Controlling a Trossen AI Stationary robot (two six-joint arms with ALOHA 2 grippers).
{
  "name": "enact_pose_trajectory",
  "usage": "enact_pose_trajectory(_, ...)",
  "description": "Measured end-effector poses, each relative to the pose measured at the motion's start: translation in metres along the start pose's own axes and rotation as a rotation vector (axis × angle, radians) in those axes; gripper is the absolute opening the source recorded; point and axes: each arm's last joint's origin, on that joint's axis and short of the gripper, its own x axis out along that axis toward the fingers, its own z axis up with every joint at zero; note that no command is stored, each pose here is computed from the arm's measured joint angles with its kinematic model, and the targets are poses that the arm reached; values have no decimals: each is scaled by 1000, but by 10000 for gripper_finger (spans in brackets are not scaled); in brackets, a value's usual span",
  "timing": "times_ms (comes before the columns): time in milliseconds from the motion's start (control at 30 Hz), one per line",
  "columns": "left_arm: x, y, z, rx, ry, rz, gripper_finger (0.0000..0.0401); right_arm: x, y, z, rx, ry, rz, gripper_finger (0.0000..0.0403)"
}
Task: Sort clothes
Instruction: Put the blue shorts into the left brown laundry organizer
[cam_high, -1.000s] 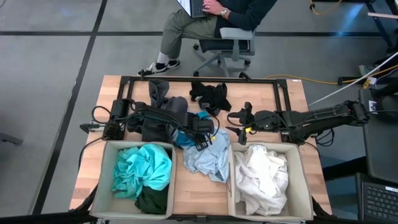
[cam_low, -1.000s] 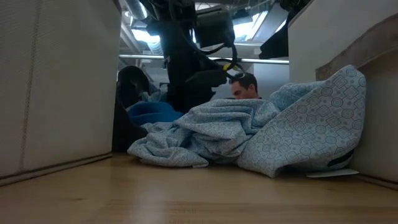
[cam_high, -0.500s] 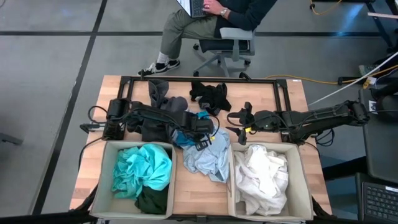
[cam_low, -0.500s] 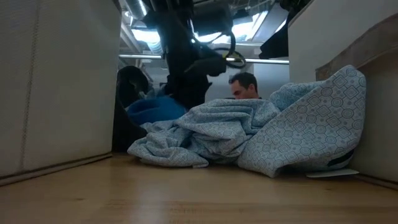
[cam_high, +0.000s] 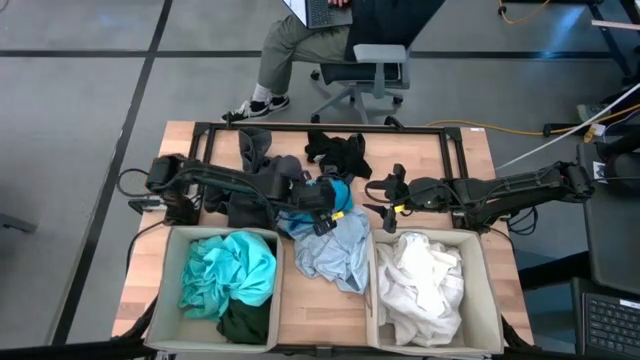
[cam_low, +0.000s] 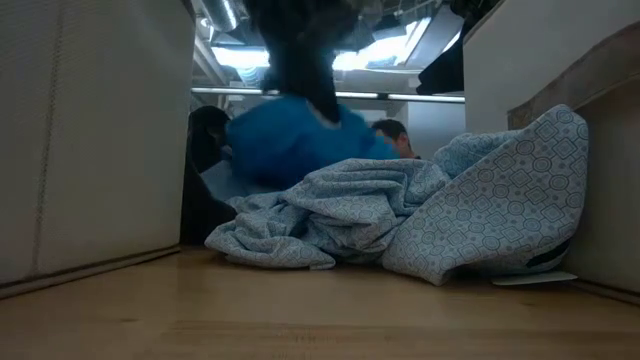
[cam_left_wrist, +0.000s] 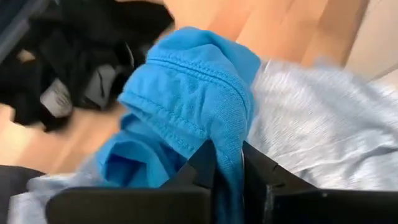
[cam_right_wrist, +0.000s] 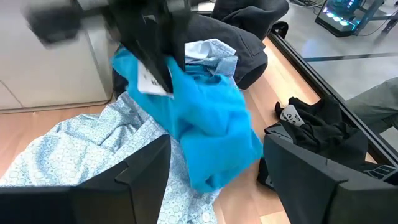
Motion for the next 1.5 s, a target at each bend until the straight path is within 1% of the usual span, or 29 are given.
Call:
enact_pose_trajectory(300, -67, -1, 9, -13, -225, 25, 33, 0, 0, 0, 0, 0, 0, 257)
enact_pose_trajectory(467, -104, -1, 7, -30, -328, 30, 34, 0, 0, 0, 1, -3, 0, 257)
enact_pose_trajectory(567, -126, -1, 3, -36, -379, 15, 35, 0, 0, 0, 1, -3, 0, 257)
enact_pose_trajectory(667, -151, -2, -3, -42, -428, -27, 35, 0, 0, 0, 2, -3, 0, 257)
enact_pose_trajectory(800, -184, -7, -15, -34, -476, -124, 35, 0, 0, 0, 2, -4, 1, 257)
enact_pose_trajectory(933, -218, -8, -31, 4, -510, -227, 35, 0, 0, 0, 6, -4, 0, 257)
enact_pose_trajectory(1000, -235, -5, -41, -5, -511, -284, 35, 0, 0, 0, 6, -4, 0, 257)
enact_pose_trajectory(1100, -257, 2, -56, -49, -494, -370, 34, 0, 0, 0, 7, -4, 0, 257)
enact_pose_trajectory(1267, -281, 13, -79, -142, -417, -485, 26, 0, 0, 0, 26, -3, 1, 257)
enact_pose_trajectory(1400, -292, 23, -97, -214, -326, -531, 29, 0, 0, 0, 28, -3, 1, 257)
enact_pose_trajectory(1500, -294, 29, -111, -290, -209, -532, 31, 0, 0, 0, 31, -3, 1, 257)
